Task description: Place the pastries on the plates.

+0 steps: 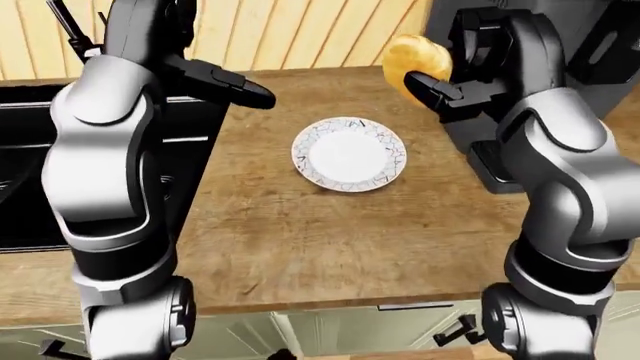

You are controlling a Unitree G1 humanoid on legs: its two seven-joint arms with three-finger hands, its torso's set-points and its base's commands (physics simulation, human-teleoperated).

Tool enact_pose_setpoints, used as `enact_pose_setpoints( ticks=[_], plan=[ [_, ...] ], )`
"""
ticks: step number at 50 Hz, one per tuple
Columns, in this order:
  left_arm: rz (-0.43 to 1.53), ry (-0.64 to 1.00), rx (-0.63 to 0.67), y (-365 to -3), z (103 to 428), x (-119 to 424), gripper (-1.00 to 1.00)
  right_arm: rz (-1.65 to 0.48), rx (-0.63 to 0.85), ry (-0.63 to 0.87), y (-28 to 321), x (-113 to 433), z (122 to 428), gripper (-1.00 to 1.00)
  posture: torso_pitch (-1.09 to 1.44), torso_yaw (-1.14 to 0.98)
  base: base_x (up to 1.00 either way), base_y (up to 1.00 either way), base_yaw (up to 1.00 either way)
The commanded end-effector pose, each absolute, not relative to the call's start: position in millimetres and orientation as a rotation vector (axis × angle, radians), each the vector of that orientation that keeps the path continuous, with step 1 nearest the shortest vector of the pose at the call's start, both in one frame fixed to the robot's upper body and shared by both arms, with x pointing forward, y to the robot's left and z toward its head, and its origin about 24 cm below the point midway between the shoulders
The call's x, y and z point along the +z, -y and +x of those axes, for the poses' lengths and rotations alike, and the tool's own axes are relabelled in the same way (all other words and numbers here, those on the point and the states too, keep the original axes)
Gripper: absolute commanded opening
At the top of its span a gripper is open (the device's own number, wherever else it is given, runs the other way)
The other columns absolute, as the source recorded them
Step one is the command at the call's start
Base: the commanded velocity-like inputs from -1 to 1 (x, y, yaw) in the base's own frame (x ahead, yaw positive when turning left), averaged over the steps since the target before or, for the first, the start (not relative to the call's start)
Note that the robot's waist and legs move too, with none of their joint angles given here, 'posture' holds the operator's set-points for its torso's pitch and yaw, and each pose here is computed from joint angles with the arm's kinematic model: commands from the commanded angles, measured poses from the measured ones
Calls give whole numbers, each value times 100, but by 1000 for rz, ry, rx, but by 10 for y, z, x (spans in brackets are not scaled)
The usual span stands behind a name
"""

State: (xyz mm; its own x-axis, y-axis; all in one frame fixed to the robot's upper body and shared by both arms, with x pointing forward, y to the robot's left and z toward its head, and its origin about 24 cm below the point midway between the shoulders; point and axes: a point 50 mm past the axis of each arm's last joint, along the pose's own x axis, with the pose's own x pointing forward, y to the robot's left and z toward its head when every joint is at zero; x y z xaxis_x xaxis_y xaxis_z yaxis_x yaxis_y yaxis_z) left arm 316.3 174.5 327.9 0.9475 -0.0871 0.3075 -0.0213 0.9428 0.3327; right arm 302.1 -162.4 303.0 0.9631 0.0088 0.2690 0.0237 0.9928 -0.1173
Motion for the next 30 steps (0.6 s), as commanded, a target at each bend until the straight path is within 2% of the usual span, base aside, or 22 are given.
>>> enact_pose_setpoints(
  ticks=[1, 5, 6, 7, 22, 30],
  plan=[
    [353, 436, -6, -1756, 3053, 3483, 100, -118, -3, 381, 1607, 3218, 2934, -100, 1, 0, 0, 0, 0],
    [353, 436, -6, -1756, 3053, 3483, 100, -118, -3, 381, 1607, 3218, 2934, -100, 1, 0, 0, 0, 0],
    [345, 440, -11, -1752, 3043, 3496, 100, -179, 2, 424, 1558, 3586, 2865, -100, 1, 0, 0, 0, 0],
    [347, 439, -12, -1750, 3044, 3491, 100, -191, 0, 429, 1547, 3645, 2865, -100, 1, 0, 0, 0, 0],
    [350, 439, -12, -1747, 3051, 3494, 100, -255, 16, 433, 1458, 3877, 2942, -100, 1, 0, 0, 0, 0],
    [352, 437, -14, -1741, 3049, 3483, 100, -334, 32, 422, 1356, 4034, 3167, -100, 1, 0, 0, 0, 0]
  ],
)
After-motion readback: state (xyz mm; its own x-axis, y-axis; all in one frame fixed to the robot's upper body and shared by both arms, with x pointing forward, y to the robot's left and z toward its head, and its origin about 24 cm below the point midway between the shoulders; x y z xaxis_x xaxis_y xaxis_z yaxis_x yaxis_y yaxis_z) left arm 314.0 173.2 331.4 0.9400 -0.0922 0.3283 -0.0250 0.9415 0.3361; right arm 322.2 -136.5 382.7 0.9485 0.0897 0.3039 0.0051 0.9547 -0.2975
